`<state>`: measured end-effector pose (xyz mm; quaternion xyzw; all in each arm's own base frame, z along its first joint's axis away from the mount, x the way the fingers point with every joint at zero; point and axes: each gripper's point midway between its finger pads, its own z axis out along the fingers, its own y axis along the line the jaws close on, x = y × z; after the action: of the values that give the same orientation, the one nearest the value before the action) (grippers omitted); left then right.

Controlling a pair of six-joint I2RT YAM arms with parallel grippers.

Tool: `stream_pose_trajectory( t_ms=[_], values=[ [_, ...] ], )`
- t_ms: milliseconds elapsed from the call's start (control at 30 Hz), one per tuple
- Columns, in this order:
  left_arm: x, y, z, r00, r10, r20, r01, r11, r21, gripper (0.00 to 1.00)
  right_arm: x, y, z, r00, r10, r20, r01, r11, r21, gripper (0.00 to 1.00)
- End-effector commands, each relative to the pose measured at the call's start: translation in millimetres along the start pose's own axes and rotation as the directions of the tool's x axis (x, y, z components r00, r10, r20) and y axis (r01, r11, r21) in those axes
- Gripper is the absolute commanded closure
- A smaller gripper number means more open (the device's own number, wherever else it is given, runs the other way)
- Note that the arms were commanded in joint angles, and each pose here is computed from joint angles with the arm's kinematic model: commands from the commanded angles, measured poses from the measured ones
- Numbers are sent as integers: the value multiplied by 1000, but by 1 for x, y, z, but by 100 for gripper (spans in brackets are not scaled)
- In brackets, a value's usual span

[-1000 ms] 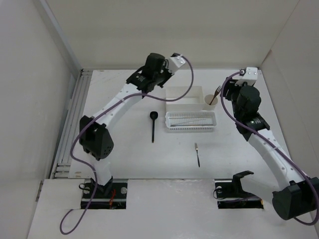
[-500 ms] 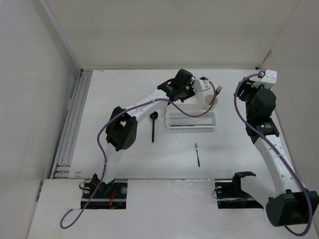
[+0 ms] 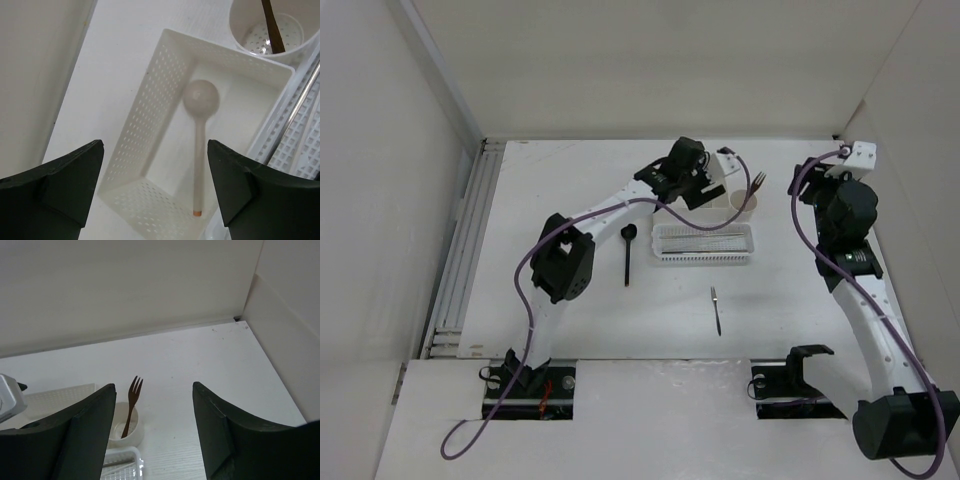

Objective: Sort the eating utensils into containers

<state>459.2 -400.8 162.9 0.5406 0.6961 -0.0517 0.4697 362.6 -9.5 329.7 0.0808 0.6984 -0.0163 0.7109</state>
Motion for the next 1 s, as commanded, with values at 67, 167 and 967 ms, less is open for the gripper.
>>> stream_pose_trajectory(
  t_ms=[67, 167, 967],
  values=[
    [-64, 83, -86, 957, -219, 191, 266, 926, -269, 18, -23, 17, -9, 997, 19, 71, -14, 998, -67, 32],
    [-38, 117, -137, 889, -406, 210, 457, 797, -395, 18, -22, 27, -12, 998, 20, 57, -16, 997, -75, 32],
    [203, -80, -115, 596, -723, -351, 691, 684, -235, 28, 8, 79, -57, 995, -2, -101, -7, 996, -84, 32]
  ],
)
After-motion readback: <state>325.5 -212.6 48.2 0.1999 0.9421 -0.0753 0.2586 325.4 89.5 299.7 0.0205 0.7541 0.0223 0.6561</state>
